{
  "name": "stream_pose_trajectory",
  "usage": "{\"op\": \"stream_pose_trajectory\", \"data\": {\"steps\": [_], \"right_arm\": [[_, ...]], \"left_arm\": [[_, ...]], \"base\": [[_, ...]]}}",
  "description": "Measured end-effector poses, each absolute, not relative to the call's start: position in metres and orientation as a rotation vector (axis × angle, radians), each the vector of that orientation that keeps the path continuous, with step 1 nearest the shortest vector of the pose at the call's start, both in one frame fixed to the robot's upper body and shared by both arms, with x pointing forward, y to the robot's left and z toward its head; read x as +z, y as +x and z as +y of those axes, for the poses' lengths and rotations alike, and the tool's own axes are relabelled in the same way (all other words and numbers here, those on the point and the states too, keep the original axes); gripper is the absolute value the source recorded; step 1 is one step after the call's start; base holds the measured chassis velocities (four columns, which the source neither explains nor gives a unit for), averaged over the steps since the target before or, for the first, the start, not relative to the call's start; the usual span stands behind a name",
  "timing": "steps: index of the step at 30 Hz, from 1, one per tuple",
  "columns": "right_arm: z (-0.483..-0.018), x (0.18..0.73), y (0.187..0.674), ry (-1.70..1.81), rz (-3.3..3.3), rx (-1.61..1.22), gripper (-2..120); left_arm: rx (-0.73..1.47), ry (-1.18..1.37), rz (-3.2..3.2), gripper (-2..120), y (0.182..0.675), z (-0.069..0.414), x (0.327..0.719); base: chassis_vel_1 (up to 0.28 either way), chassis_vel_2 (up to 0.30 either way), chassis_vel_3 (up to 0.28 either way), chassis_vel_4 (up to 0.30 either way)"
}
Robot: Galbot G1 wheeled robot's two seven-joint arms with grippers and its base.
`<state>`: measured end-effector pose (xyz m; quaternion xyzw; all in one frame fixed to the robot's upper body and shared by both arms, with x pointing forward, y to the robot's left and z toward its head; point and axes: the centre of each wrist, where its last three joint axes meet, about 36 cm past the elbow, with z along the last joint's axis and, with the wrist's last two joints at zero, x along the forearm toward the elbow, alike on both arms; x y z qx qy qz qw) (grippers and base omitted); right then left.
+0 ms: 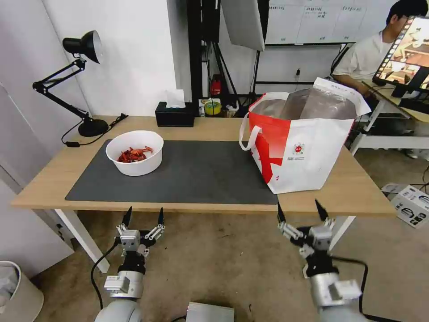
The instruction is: Pick up the trash from the table and place it into the takeout bag.
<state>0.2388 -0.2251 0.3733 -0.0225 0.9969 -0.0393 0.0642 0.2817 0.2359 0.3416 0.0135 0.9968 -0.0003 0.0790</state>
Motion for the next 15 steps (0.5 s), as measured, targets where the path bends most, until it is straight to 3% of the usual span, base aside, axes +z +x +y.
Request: {"op": "stream_pose_trajectory", "data": {"steps": [15], "right_arm": [[-0.226,0.354,0.237,-0.027,3.061,-0.165,100]], "left_arm": [[0.002,0.037,2.971,100,0.281,0.238,0.347]], "base": [[0.000,0.000,0.000,0.000]]}}
